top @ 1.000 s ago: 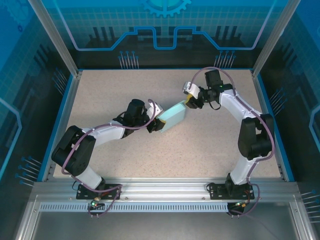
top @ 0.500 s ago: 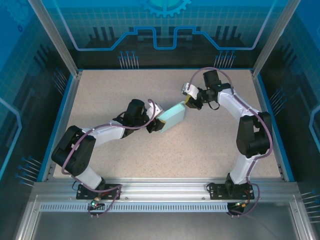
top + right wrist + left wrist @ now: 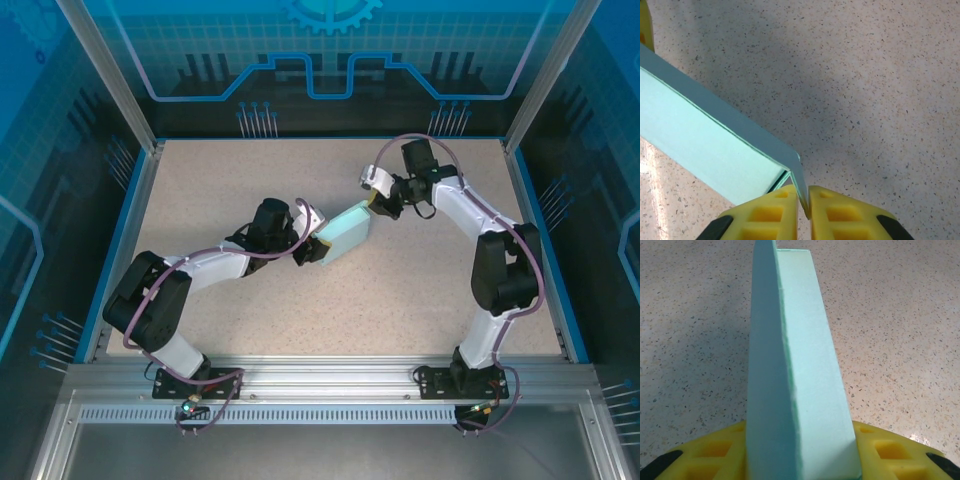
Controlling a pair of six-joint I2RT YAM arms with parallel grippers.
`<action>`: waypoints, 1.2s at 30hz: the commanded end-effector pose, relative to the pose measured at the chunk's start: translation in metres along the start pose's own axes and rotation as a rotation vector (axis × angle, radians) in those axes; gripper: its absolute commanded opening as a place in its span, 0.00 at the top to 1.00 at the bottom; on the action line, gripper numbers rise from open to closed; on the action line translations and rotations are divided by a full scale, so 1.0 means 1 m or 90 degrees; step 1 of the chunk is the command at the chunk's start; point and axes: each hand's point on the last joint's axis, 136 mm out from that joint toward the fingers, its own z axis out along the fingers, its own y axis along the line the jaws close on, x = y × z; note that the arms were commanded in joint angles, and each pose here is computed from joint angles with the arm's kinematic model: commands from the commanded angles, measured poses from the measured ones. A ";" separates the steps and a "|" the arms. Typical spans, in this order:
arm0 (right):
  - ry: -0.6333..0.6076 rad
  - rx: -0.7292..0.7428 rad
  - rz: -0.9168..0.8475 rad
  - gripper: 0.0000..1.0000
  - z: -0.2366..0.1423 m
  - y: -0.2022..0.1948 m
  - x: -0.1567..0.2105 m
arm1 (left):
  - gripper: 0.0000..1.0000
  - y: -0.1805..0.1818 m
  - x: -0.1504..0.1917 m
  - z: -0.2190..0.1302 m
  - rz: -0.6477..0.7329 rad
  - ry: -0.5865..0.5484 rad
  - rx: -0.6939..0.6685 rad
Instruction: Fold the paper box
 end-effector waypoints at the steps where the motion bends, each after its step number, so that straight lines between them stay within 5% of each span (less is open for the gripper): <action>1: 0.034 0.010 0.055 0.88 -0.002 -0.001 -0.008 | 0.63 0.001 -0.016 -0.004 0.010 -0.025 0.005; 20: 0.126 0.076 0.340 0.92 -0.006 0.020 -0.007 | 0.63 0.007 -0.006 0.010 0.009 0.002 -0.010; 36: 0.156 0.082 0.383 0.91 0.007 0.031 0.006 | 0.63 0.009 -0.002 0.013 0.009 0.008 -0.019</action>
